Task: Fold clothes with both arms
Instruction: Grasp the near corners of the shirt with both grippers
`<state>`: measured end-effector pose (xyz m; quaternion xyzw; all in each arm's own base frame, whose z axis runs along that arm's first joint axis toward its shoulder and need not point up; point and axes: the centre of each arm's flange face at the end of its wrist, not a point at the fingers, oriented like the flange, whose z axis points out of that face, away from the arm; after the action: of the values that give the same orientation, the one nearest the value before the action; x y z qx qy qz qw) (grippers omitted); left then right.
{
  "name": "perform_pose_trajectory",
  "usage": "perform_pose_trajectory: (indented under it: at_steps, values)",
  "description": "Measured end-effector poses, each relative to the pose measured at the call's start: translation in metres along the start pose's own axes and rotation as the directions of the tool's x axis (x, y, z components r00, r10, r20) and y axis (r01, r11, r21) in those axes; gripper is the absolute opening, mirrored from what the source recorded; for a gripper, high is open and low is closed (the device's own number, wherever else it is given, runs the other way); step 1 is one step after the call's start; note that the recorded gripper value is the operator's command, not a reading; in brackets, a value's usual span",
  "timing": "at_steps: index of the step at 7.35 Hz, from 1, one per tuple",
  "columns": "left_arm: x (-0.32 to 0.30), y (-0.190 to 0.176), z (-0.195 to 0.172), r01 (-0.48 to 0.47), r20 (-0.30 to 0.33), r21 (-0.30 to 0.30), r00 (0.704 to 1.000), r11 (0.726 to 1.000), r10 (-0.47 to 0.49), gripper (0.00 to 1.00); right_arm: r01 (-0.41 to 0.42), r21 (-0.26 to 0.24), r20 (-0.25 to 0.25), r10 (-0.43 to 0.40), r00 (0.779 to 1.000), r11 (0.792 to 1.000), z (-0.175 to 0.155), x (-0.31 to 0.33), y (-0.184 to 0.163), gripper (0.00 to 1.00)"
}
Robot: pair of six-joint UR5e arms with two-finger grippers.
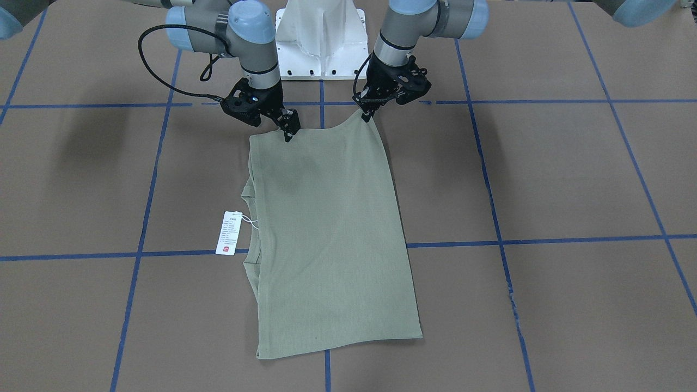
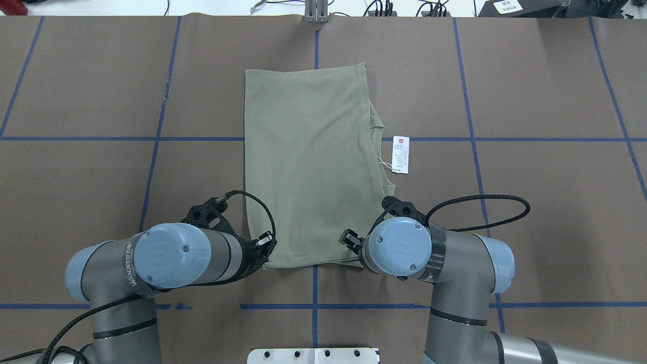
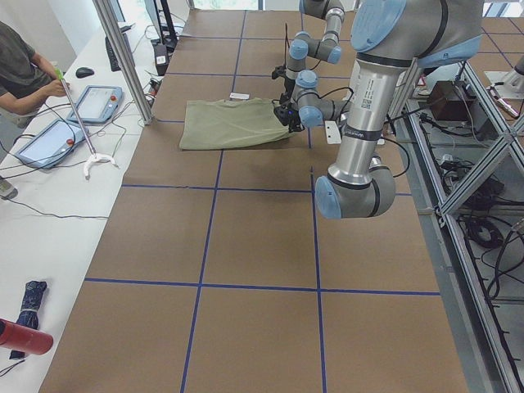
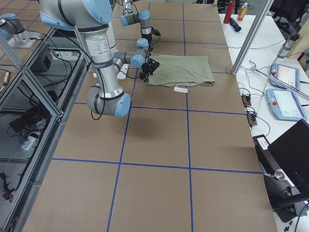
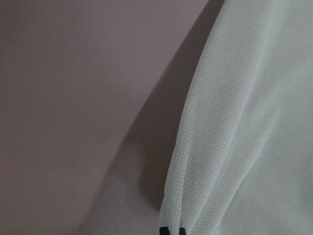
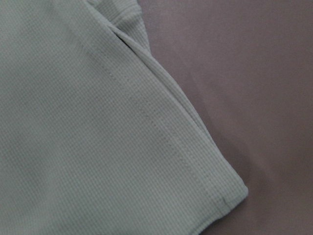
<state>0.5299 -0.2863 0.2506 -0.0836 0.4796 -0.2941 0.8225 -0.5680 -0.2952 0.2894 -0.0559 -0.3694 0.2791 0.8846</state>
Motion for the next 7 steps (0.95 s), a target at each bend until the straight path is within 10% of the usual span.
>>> perform_pose_trajectory:
  at_steps: [2,3,4,7]
  values:
    - [-0.0007,-0.0004,0.0003,0.000,0.001,0.001,1.000,1.000,0.000,0.00,0.003,0.001,-0.003,-0.003,1.000,1.000,0.0014,0.0004,-0.0003,0.73]
    - [-0.0011,-0.0006,0.0005,0.000,0.002,0.001,1.000,1.000,0.000,0.00,0.001,0.000,-0.002,-0.001,1.000,1.000,0.0012,0.0001,-0.0001,0.29]
    - [-0.0014,-0.0004,0.0007,0.000,0.003,0.000,1.000,1.000,0.000,0.00,-0.001,-0.001,0.000,0.001,1.000,1.000,0.0003,-0.0009,0.0004,0.06]
    - [-0.0020,-0.0009,0.0014,-0.001,0.004,0.001,1.000,1.000,0.001,0.00,0.003,-0.003,0.004,-0.003,1.000,1.000,-0.0012,-0.0030,0.0014,0.00]
